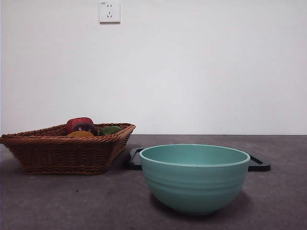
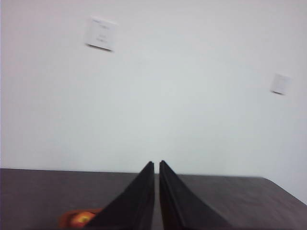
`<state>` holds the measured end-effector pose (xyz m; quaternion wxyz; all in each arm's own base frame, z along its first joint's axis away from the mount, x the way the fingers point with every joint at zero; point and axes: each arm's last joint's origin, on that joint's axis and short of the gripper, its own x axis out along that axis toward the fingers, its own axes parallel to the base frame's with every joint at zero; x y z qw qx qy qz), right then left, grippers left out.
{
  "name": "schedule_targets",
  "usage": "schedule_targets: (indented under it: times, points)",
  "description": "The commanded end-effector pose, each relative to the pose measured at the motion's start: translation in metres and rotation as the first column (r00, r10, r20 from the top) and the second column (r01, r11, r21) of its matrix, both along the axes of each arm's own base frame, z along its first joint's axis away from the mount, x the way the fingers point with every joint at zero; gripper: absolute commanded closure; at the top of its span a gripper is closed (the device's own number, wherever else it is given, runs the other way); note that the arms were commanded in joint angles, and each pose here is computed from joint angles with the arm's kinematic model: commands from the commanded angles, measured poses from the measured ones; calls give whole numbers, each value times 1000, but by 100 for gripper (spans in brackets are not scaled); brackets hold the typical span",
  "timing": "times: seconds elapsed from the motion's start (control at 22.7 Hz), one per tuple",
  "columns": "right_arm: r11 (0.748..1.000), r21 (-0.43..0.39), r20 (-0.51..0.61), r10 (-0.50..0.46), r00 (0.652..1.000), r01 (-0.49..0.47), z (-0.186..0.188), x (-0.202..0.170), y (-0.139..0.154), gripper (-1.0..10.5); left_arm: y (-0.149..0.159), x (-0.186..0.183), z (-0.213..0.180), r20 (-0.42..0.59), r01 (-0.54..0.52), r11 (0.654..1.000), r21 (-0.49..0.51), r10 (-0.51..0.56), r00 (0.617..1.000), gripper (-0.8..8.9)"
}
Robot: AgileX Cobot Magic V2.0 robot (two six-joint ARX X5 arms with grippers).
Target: Pick up the wifruite, put it on the bowl, pick up the plate, put it on desk
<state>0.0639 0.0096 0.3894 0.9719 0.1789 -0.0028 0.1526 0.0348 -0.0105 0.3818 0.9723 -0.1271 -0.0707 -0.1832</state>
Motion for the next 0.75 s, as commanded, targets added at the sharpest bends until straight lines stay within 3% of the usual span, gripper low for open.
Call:
schedule_targets:
  times: [0.04, 0.4, 0.75]
  points:
    - [997, -20, -25, 75, 997, -76, 10, 1, 4, 938, -2, -3, 9, -11, 63, 998, 7, -63, 998, 798]
    - [965, -145, -143, 198, 970, -218, 18, 2, 10, 938, -7, -3, 11, -95, 245, 968, 57, -239, 966, 798]
    - [925, -206, -282, 258, 924, -320, 8, -6, 12, 938, -10, -4, -7, -283, 381, 925, 15, -361, 888, 794]
